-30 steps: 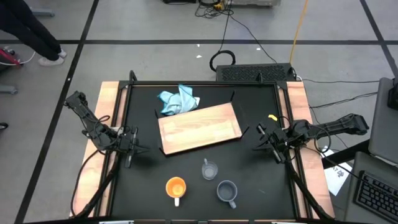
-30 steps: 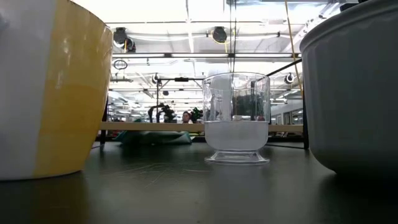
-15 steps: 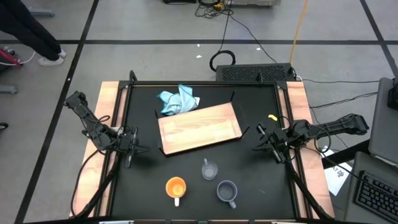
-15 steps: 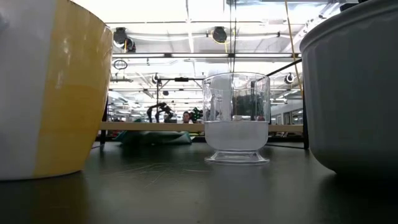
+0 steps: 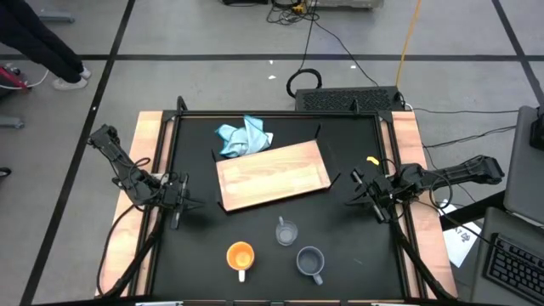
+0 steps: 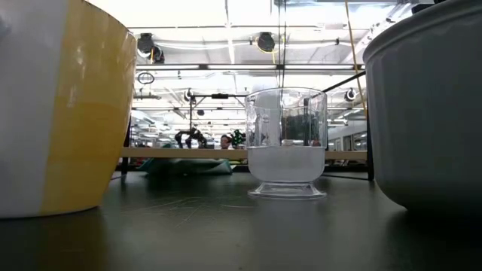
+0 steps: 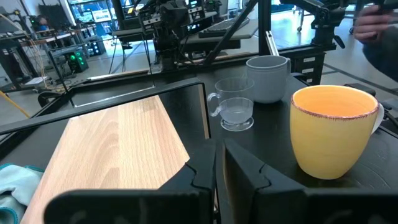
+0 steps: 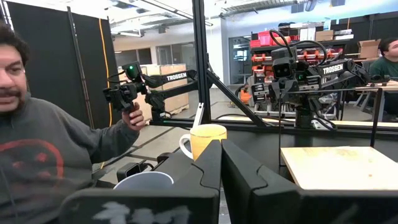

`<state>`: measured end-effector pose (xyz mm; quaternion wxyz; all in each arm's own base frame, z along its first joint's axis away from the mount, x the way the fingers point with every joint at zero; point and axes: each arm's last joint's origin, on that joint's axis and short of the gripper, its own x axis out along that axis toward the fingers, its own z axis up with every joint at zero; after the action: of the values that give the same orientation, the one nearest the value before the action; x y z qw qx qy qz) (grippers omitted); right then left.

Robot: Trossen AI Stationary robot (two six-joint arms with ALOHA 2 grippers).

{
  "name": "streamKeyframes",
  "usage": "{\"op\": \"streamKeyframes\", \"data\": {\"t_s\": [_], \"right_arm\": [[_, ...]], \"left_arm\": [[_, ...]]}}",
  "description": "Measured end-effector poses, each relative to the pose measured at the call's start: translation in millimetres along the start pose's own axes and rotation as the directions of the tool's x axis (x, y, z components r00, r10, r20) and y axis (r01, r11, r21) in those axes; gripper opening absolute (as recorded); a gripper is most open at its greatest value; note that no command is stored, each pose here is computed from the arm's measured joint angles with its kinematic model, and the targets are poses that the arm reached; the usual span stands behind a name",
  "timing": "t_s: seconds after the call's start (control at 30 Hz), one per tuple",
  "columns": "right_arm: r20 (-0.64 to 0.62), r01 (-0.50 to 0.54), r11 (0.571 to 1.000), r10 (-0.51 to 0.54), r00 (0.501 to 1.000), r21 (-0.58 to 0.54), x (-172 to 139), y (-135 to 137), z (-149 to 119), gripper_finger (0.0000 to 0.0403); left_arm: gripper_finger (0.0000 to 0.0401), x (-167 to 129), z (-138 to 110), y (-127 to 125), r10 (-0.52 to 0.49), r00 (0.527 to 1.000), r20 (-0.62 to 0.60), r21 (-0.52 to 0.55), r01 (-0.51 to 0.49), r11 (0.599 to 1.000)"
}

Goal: Stack small to large cups/mugs on shelf

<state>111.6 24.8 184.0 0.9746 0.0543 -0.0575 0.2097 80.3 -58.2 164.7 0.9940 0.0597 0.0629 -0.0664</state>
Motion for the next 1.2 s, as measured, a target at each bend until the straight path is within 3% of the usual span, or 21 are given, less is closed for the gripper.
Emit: {"op": "streamKeyframes", "data": {"t_s": [0.57, 0.7, 0.9, 1.2], "right_arm": [[0.001, 0.000, 1.000, 0.000, 1.000, -0.028, 0.0, 0.0, 0.1, 0.0000], [0.001, 0.000, 0.998, 0.000, 1.000, -0.058, 0.0, 0.0, 0.1, 0.0000], [0.001, 0.000, 0.997, 0.000, 1.000, -0.083, 0.0, 0.0, 0.1, 0.0000], [0.001, 0.000, 0.996, 0.000, 1.000, -0.087, 0.0, 0.0, 0.1, 0.0000]], "left_arm": [[0.0033, 0.0, 2.5, -0.1, -0.005, 1.000, 0.022, -0.118, 0.008, 0.993], [0.0033, -0.1, 2.7, -1.2, -0.044, 0.999, 0.024, -0.161, 0.047, 0.986], [0.0033, -0.6, 2.8, -5.6, -0.195, 0.980, 0.027, -0.212, 0.196, 0.957], [0.0033, -0.7, 4.5, -5.8, -0.201, 0.979, 0.043, -0.262, 0.205, 0.943]]}}
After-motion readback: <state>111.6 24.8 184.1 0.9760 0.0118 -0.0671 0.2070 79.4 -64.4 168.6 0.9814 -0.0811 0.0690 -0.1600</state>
